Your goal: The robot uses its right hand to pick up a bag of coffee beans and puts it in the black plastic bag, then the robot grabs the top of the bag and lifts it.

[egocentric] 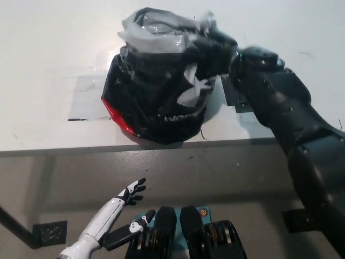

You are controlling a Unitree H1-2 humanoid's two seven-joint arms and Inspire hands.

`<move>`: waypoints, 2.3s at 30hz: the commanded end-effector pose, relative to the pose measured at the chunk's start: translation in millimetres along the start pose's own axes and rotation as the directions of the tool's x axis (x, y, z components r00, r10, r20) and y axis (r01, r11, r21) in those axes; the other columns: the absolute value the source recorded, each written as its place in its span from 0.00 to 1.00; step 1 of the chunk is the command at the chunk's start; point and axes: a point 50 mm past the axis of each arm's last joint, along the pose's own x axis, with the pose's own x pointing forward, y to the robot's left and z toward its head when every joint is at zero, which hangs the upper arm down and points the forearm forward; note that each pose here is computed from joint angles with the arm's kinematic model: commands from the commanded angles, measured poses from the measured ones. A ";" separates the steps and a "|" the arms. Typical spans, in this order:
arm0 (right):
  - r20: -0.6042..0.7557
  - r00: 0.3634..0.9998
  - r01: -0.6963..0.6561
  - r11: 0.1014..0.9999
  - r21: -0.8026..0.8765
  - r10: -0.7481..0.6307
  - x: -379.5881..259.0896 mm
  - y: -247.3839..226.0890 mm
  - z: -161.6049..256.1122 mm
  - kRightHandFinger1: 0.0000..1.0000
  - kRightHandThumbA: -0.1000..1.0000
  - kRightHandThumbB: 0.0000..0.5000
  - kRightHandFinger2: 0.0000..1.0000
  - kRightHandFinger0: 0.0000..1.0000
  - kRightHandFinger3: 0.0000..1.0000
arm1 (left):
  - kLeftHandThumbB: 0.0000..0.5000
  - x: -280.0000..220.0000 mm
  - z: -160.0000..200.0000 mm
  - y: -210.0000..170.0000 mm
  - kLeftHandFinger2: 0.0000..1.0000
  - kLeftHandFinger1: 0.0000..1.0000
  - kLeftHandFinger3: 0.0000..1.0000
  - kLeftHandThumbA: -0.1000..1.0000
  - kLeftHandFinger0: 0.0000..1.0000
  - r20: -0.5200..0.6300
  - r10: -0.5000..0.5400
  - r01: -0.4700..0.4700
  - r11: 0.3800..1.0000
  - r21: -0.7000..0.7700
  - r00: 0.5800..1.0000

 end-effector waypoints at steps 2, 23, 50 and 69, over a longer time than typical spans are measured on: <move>-0.067 0.994 -0.108 0.757 -0.645 0.085 -16.3 -13.4 61.8 1.00 0.95 0.74 1.00 1.00 1.00 | 0.27 -6.2 8.5 0.2 0.95 0.88 1.00 0.76 0.89 0.050 0.003 -0.005 0.999 0.042 0.999; -0.163 0.971 -0.231 0.520 -0.823 0.174 -43.6 -6.0 130.0 1.00 1.00 0.73 1.00 1.00 1.00 | 0.27 -1.0 9.5 5.4 0.91 0.85 1.00 0.76 0.87 0.050 0.013 -0.016 0.999 0.052 0.999; -0.219 0.971 -0.237 0.414 -0.879 0.092 -107.1 -16.1 212.4 1.00 1.00 0.83 1.00 1.00 1.00 | 0.23 10.2 12.5 14.8 0.93 0.85 1.00 0.69 0.86 0.053 0.008 -0.011 0.998 0.057 0.999; -0.106 0.986 -0.144 0.334 -0.931 0.128 -157.3 -31.3 238.7 1.00 1.00 0.98 1.00 1.00 1.00 | 0.24 7.1 9.2 10.4 0.90 0.82 1.00 0.68 0.82 0.048 0.011 -0.014 0.998 0.061 0.999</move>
